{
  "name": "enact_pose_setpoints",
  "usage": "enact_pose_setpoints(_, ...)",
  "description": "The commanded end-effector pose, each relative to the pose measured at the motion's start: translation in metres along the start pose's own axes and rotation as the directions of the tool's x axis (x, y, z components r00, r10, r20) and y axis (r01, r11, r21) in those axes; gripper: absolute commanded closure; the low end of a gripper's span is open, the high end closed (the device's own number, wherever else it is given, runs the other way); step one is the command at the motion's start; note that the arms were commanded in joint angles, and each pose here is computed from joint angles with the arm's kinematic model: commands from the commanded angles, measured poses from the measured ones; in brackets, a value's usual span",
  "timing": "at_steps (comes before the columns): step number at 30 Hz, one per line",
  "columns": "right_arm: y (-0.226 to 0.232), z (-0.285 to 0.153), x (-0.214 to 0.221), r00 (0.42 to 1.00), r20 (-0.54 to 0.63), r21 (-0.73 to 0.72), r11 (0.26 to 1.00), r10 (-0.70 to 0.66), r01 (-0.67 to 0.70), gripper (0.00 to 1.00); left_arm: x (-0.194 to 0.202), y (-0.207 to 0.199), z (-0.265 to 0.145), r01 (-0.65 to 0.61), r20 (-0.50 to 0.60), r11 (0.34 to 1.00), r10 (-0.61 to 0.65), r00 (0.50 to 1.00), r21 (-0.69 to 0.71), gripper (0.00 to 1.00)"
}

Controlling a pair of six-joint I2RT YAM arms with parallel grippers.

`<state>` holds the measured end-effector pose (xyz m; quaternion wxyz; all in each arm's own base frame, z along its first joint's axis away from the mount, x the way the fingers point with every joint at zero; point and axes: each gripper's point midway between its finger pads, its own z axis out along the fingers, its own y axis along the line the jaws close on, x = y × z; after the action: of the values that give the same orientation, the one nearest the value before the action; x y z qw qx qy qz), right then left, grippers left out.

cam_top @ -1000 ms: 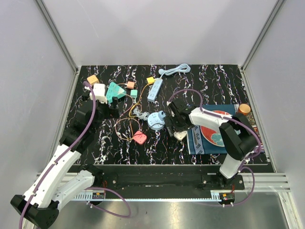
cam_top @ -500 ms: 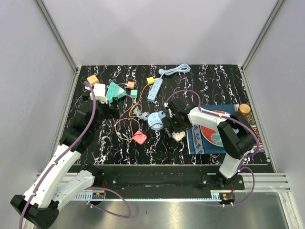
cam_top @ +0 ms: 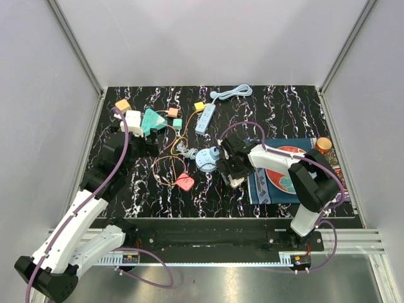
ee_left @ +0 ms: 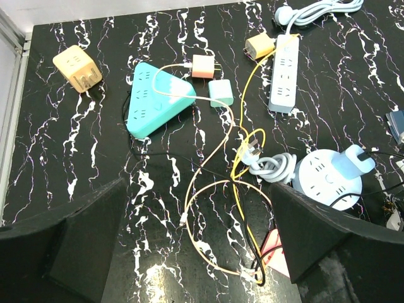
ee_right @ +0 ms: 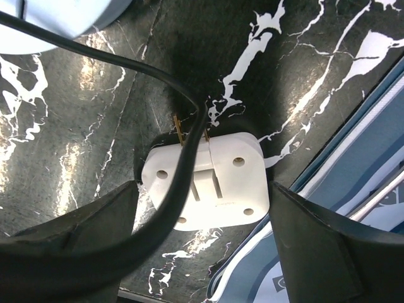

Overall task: Insert the plug
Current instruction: Pick up the plug from the center of the board.

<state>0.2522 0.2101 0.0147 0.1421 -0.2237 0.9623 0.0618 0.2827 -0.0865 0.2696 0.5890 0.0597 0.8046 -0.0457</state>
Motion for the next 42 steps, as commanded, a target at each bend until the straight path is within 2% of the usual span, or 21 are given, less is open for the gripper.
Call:
enact_pose_setpoints(1,-0.003,-0.006,0.005,1.000,0.006,0.037,0.999,0.005,-0.005,0.15,-0.013,-0.003,0.002,0.002,0.050,1.000,-0.003,0.999,0.017,0.01)
enact_pose_setpoints(3,-0.002,-0.006,0.005,1.000,0.005,0.036,0.999,0.002,-0.002,0.20,-0.013,-0.003,0.003,0.003,0.046,1.000,-0.003,0.999,0.018,0.01)
enact_pose_setpoints(6,0.002,-0.010,0.002,1.000,0.021,0.028,1.000,-0.014,0.013,0.33,-0.014,-0.007,0.001,0.013,0.049,0.999,-0.015,0.999,0.040,0.01)
enact_pose_setpoints(7,0.003,-0.016,0.001,0.999,0.036,0.022,1.000,-0.018,0.017,0.44,-0.014,-0.011,0.000,0.018,0.048,0.998,-0.021,0.999,0.062,0.01)
enact_pose_setpoints(11,0.013,-0.038,-0.007,0.995,0.094,-0.019,0.999,-0.033,0.035,0.62,-0.014,-0.023,-0.003,0.047,0.040,0.991,-0.052,0.998,0.127,0.01)
enact_pose_setpoints(14,0.020,-0.059,-0.015,0.987,0.156,-0.042,0.998,-0.040,0.047,0.68,-0.006,-0.037,-0.005,0.084,-0.005,0.978,-0.085,0.996,0.192,0.01)
enact_pose_setpoints(18,0.035,-0.088,-0.027,0.964,0.250,-0.074,0.992,-0.084,0.106,0.71,0.010,-0.063,-0.010,0.159,-0.093,0.936,-0.136,0.986,0.315,0.01)
enact_pose_setpoints(21,0.044,-0.111,-0.037,0.939,0.329,-0.096,0.986,-0.101,0.139,0.74,0.017,-0.089,-0.019,0.245,-0.163,0.869,-0.192,0.968,0.430,0.01)
enact_pose_setpoints(25,0.062,-0.151,-0.056,0.873,0.480,-0.174,0.966,-0.088,0.193,0.76,0.015,-0.126,-0.034,0.367,-0.247,0.727,-0.272,0.930,0.581,0.01)
enact_pose_setpoints(32,0.079,-0.189,-0.069,0.775,0.627,-0.238,0.929,-0.078,0.285,0.78,0.014,-0.175,-0.045,0.460,-0.334,0.585,-0.316,0.888,0.667,0.01)
enact_pose_setpoints(36,0.085,-0.199,-0.069,0.732,0.677,-0.257,0.908,-0.076,0.332,0.78,0.018,-0.197,-0.038,0.506,-0.385,0.550,-0.329,0.862,0.664,0.01)
enact_pose_setpoints(42,0.091,-0.201,-0.065,0.705,0.704,-0.270,0.885,-0.088,0.380,0.78,0.012,-0.217,-0.025,0.533,-0.408,0.549,-0.342,0.846,0.644,0.03)
